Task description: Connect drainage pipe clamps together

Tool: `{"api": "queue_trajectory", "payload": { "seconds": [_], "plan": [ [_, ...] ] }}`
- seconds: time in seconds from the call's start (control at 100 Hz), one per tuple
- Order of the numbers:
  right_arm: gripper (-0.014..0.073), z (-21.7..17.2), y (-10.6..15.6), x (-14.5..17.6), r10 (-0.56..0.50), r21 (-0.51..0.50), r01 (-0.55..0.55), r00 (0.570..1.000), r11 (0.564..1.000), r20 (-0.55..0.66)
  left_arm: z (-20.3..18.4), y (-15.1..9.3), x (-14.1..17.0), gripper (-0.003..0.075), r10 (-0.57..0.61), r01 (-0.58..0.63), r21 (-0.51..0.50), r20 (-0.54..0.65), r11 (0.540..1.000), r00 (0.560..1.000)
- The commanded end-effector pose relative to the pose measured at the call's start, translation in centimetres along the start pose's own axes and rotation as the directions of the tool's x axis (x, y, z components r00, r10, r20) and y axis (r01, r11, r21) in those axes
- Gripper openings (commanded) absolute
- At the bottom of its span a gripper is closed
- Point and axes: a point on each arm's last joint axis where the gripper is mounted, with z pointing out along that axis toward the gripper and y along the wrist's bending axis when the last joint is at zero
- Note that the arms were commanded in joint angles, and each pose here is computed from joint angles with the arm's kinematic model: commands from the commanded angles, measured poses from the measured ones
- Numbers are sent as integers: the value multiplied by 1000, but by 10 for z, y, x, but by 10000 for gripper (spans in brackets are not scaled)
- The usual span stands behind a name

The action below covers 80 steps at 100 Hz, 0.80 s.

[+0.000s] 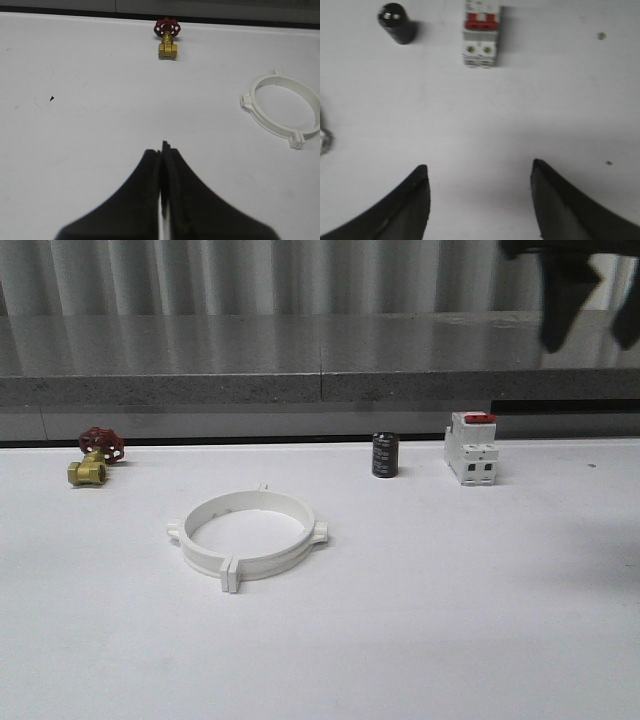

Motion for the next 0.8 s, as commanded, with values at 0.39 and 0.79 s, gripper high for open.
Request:
{"api": "queue_trajectory", "payload": {
  "seconds": [0.39,0.79],
  "plan": [
    [393,-94,-57,99,56,37,-64,978,997,202,-4,-2,-13,-20,-13,12,15,81,1000,997],
    [-25,-118,-62,154,71,2,-75,951,997,301,-4,-2,-13,-20,-13,12,15,81,1000,997]
  ]
}}
